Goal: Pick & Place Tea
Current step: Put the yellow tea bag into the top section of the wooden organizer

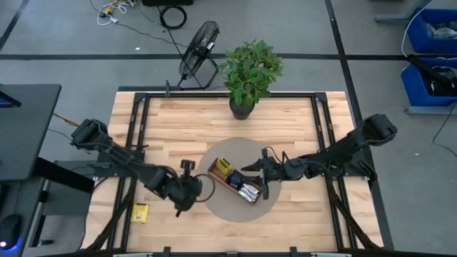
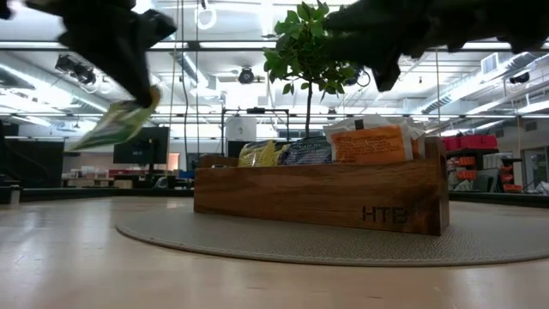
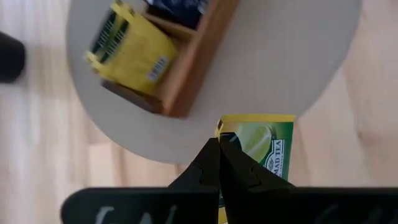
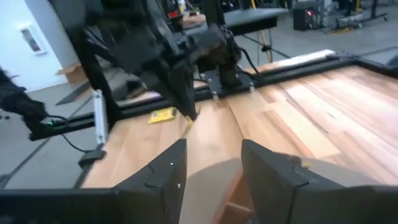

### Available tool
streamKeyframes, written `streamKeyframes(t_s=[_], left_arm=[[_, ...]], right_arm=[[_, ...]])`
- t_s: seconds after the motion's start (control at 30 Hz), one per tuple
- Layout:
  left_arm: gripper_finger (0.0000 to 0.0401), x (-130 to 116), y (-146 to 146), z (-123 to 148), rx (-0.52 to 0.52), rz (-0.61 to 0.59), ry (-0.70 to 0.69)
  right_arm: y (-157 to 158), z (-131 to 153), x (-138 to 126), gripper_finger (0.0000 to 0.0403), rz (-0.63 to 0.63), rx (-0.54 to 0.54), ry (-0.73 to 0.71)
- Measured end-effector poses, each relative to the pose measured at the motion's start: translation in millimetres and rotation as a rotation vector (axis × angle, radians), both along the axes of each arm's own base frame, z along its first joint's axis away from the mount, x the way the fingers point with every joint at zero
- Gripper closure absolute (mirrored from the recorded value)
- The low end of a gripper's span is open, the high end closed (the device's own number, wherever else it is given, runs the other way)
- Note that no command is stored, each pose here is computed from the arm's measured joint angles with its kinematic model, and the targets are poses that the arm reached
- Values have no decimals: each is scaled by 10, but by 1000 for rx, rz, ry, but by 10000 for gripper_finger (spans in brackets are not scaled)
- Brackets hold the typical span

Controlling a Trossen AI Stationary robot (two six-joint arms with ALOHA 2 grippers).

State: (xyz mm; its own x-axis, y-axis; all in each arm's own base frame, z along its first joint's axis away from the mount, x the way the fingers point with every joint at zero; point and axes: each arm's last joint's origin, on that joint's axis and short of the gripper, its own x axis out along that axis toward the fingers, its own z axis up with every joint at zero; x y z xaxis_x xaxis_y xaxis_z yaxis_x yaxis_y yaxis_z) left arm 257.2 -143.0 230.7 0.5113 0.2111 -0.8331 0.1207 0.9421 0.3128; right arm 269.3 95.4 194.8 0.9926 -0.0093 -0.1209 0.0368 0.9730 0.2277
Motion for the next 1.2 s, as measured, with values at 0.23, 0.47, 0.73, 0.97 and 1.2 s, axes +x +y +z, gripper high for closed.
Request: streamKeyframes(t_s=[0.23, 0.47, 0.73, 0.97, 1.2], left_arm=[[400, 196, 220, 186, 68, -39, -20], [400, 306, 313, 329, 143, -93, -60], [400, 403, 445, 361, 223, -109, -93], [400, 450, 467, 384, 225, -118, -130], [400, 514, 487, 411, 249, -150, -171]], right_arm=[[69, -8, 246, 240, -7, -29, 52], [235, 82, 684, 240, -18, -108, 212], [291, 114, 803, 240, -36, -163, 252], [287, 145, 731, 240, -84, -201, 298], [352, 363, 412, 240, -278, -287, 348]])
